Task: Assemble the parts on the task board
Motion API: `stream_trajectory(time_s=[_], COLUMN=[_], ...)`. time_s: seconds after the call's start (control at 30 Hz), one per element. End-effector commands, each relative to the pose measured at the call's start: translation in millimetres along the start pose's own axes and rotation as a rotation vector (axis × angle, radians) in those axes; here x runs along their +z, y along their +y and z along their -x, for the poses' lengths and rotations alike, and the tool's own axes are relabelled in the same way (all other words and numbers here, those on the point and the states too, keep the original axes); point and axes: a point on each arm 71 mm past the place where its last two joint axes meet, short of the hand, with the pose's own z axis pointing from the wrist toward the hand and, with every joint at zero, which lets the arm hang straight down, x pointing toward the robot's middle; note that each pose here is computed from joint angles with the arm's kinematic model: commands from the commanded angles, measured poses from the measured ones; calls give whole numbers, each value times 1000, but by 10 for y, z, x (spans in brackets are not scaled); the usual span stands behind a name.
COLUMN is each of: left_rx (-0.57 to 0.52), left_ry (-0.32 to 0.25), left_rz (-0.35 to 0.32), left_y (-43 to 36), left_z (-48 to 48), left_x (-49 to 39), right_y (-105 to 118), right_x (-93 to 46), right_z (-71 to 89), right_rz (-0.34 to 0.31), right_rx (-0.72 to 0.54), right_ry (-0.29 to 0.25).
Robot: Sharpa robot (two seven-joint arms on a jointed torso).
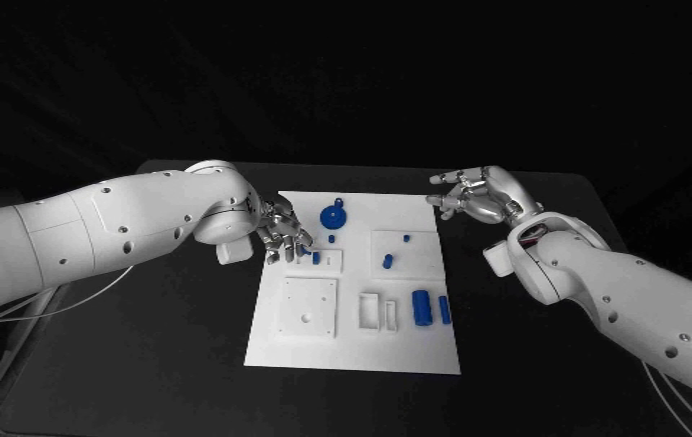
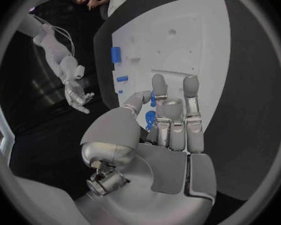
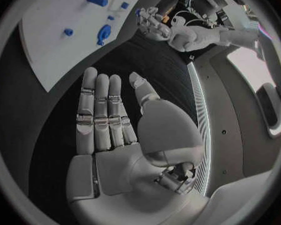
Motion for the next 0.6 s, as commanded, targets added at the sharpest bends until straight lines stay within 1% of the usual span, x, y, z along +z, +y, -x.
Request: stream_trajectory(time_s=[0.03,0.17,0.27,0.43,0.6], left_rx=[171,213,236,255,265], left_ry=[-23,-45,-54,-60,-72], left_rz=[120,154,176,189,184], left_y=[38,28,33,31,-4], left_z=[29,47,49,47,32], left_x=[6,31,59,95,135], right_y=[-18,-16,-5,7,15], right_x=[16,34,43,52,58], right_z=[112,151,157,155,148], right_rz=[-5,-7,-4,-1,0], right_rx=[136,156,165,171,174], right_ry=[-106,-129,-137,-141,-140])
